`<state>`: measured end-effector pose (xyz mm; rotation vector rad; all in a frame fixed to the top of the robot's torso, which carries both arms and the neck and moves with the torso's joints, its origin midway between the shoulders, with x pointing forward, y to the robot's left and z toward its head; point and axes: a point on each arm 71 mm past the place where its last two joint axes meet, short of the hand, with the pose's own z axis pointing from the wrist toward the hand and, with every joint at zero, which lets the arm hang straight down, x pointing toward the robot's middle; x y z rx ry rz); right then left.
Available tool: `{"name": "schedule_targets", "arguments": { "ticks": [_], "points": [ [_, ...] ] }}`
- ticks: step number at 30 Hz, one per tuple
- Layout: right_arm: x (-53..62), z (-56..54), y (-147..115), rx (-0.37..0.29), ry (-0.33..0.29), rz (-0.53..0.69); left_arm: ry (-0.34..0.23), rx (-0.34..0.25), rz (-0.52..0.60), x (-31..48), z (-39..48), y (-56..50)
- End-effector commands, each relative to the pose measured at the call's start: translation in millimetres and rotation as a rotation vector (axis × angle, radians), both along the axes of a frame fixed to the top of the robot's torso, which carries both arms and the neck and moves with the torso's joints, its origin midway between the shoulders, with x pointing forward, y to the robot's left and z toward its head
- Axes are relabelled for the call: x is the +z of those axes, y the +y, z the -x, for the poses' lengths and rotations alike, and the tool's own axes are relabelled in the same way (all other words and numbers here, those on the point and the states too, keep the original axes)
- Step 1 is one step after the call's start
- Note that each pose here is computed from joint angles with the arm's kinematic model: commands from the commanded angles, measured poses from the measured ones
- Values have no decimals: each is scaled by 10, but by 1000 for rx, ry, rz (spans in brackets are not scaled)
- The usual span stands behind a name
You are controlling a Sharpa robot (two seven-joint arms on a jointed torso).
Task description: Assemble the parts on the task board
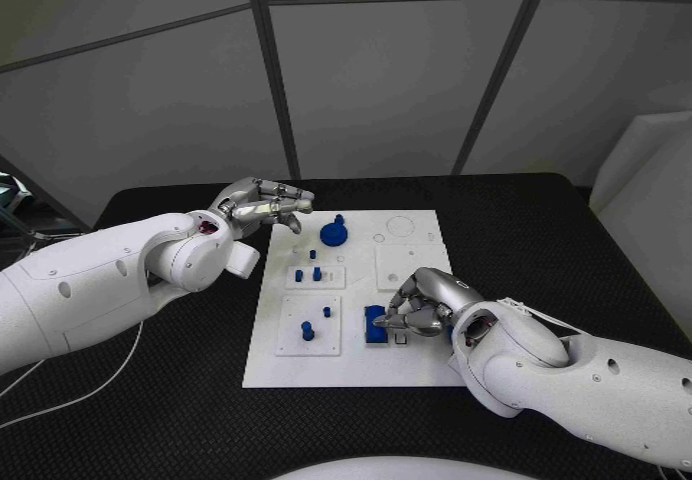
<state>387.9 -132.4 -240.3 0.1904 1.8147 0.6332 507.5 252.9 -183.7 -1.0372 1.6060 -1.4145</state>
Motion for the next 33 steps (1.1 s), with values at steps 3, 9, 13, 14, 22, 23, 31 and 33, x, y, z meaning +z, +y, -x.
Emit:
{"name": "schedule_targets", "arguments": {
  "ticks": [3, 9, 13, 14, 22, 23, 31, 33],
  "points": [
    [105, 33, -45, 18, -67, -147, 0, -8, 9, 3, 2, -7],
    [196, 59, -214, 28, -64, -264, 2, -5, 8, -7, 5, 1],
    [192, 66, -421, 19, -8, -244, 3, -4, 7, -11, 8, 4],
    [183, 65, -493, 11, 8, -229, 3, -4, 7, -11, 9, 6],
    [156, 91, -945, -34, 34, -66, -2, -6, 10, -2, 26, -2],
    [156, 96, -976, -37, 29, -42, -2, -7, 10, -1, 28, -4],
    [140, 131, -1109, -82, 1, 134, -2, -10, 12, -8, 42, -12],
    [128, 141, -1116, -88, -4, 158, -1, -11, 12, -11, 44, -11]
  ]
}}
